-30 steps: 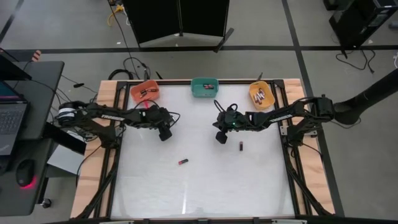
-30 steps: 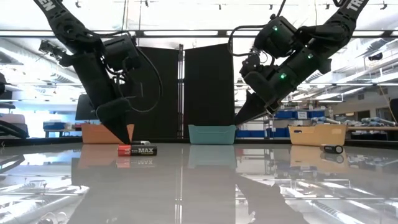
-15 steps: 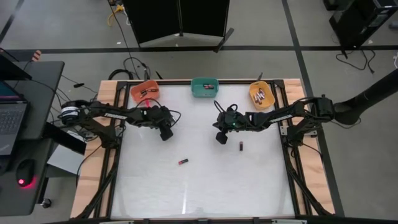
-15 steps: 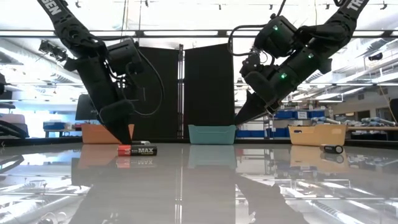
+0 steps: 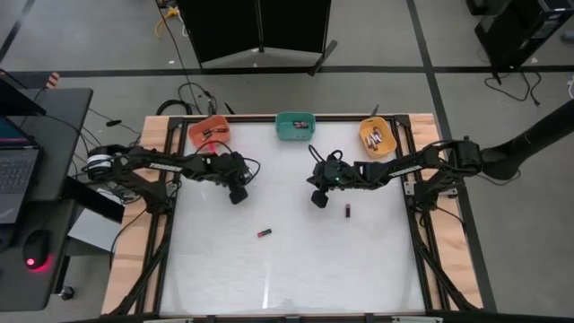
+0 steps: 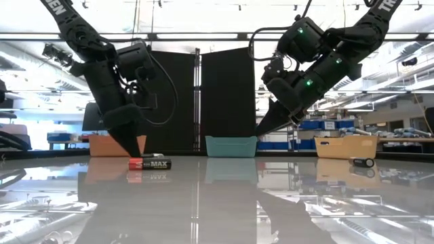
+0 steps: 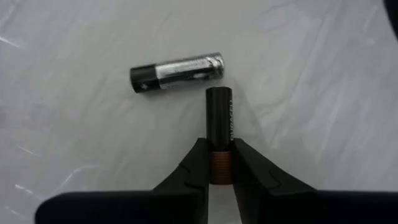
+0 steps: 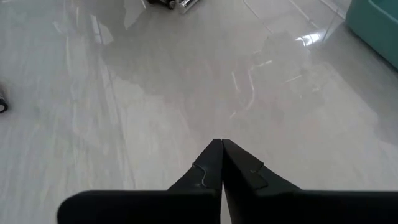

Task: Sort batteries
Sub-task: Put the brown battery into the orange bin

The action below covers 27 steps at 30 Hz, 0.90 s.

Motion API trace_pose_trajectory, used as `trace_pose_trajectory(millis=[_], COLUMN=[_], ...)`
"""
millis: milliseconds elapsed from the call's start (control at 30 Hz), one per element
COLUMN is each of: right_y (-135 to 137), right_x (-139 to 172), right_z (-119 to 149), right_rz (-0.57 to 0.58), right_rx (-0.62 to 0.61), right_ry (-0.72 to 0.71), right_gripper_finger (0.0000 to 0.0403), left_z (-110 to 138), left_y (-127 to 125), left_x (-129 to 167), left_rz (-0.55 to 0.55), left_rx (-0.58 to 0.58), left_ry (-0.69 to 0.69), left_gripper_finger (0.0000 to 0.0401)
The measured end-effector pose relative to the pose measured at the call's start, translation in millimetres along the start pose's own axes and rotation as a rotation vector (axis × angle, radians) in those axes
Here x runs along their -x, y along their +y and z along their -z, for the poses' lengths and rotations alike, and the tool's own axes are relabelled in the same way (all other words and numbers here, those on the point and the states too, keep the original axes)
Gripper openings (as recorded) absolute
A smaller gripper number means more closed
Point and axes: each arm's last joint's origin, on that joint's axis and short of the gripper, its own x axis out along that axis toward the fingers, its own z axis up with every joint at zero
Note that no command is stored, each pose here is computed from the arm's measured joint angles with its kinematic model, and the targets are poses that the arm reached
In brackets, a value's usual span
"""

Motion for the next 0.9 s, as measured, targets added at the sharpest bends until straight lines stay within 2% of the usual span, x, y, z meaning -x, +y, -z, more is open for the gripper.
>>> trace_pose_trajectory(millis=[200, 267, 433, 633, 800, 900], right_y=[0, 0, 0, 1, 2, 2], right_x=[0, 0, 0, 0, 0, 0], right_z=[0, 0, -1, -1, -2, -2], right_rz=[0.000, 0.000, -0.002, -0.005, -0.008, -0.008], right_rx=[-0.001, -0.001, -0.001, 0.000, 0.007, 0.009], right_ry=[0.000, 0.000, -0.007, -0.013, -0.020, -0.020], right_gripper_finger=[0.0017, 0.0012, 0.0013, 0.0017, 0.0009, 0.0015], left_z=[9, 6, 3, -9, -18, -19], left_y=[-12, -16, -15, 1, 27, 49], left_x=[22, 33, 55, 83, 95, 95], left_rz=[0.103, 0.130, 0.101, -0.087, -0.281, -0.361], left_rx=[-0.065, -0.060, 0.003, 0.134, 0.189, 0.243], left_ry=[0.017, -0.027, -0.141, -0.251, -0.259, -0.235], left_gripper_finger=[0.0048, 0.0048, 0.0048, 0.0048, 0.0048, 0.0048])
